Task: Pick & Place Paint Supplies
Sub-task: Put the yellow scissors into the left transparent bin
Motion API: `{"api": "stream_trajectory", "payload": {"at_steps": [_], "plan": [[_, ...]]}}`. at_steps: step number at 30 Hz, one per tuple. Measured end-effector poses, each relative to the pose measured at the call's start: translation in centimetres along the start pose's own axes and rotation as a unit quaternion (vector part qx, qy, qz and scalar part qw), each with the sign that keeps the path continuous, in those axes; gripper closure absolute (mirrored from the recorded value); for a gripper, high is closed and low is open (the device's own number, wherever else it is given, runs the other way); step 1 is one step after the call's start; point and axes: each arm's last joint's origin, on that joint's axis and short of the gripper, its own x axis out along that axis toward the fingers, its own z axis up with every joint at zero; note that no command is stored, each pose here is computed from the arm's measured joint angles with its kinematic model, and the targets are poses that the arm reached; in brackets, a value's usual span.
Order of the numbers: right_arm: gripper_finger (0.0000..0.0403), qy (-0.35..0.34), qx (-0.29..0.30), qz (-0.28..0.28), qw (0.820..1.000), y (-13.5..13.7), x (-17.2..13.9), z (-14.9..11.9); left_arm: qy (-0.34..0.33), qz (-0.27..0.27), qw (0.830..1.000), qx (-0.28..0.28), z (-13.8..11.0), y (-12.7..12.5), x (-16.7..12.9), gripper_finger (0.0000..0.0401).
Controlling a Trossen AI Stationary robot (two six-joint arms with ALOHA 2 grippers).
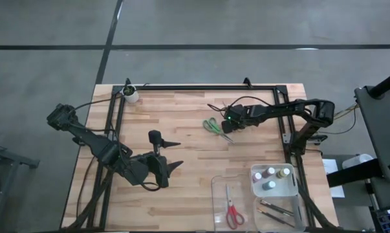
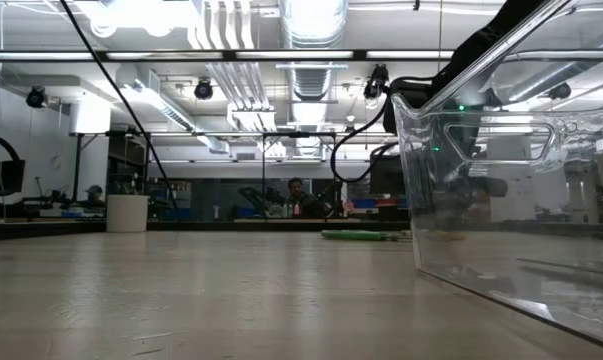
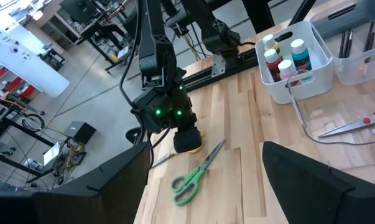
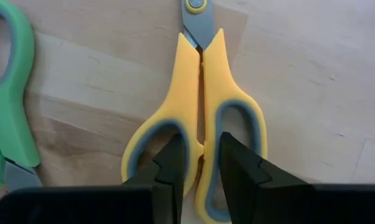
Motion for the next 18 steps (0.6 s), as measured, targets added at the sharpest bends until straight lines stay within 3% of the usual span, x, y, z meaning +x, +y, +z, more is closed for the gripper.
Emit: {"api": "stream_trajectory", "payload": {"at_steps": [7, 18], "plan": [[0.0336, -0.008, -0.003, 0.032, 0.999, 0.1, -1.7, 0.4, 0.000, 0.000, 1.000, 0.000, 0.0, 0.0, 0.0, 0.0087], [0.0382, -0.057, -0.025, 0.099, 0.993, 0.1, -6.6, 0.3, 0.000, 0.000, 1.000, 0.000, 0.0, 0.0, 0.0, 0.0087]]}}
